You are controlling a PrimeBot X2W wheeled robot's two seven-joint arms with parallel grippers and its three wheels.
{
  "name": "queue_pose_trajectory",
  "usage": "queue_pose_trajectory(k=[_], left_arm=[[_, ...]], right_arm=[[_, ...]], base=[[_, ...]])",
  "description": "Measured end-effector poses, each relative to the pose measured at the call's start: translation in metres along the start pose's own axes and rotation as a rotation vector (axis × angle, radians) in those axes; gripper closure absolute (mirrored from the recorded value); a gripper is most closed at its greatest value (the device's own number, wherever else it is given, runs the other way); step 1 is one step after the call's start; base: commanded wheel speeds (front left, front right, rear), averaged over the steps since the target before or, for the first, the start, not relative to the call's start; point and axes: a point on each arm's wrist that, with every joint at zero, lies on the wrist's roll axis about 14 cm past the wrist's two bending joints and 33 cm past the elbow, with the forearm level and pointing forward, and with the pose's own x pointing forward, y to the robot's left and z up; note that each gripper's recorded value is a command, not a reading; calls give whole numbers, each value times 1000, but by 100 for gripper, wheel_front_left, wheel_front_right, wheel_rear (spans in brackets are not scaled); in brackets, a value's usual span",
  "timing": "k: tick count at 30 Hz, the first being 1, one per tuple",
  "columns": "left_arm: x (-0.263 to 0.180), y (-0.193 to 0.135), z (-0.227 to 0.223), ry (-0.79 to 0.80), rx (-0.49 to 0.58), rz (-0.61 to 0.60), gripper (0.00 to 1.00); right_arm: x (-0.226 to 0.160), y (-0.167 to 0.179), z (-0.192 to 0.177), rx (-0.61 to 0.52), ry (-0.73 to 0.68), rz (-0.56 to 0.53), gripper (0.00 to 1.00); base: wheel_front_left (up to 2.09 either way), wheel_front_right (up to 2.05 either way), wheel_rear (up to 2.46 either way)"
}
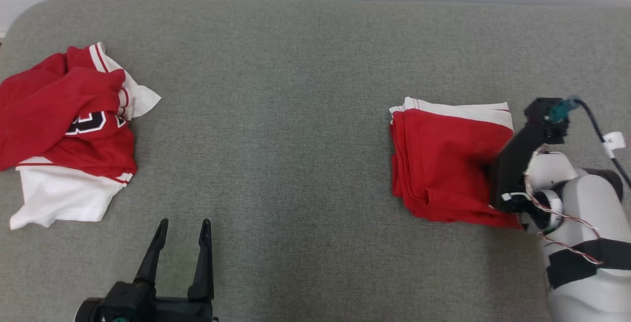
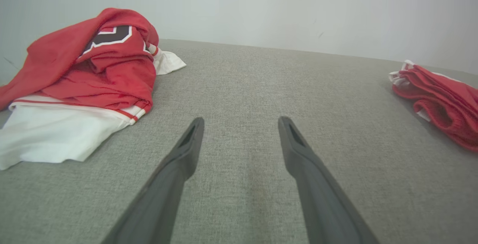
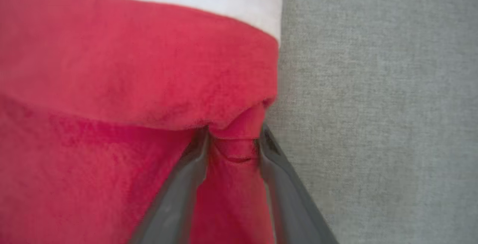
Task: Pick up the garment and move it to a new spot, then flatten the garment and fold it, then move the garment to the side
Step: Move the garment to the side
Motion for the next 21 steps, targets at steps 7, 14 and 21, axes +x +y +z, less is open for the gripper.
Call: queue_pose_trajectory(k=[7,14,21], left_arm=[[16,-14,7,-28,7,-51,0],[45,-48,18,-81,30,-166,0],[76,-95,28,-145,52,-336,0]], right_arm=[[-6,-13,14,-89,-52,-39,100],[-26,-69,24,-174,-55,-179,100],[-50,-144,21,-199,-53,-354,100]], base=[[0,0,0],[0,0,0],[0,0,0]])
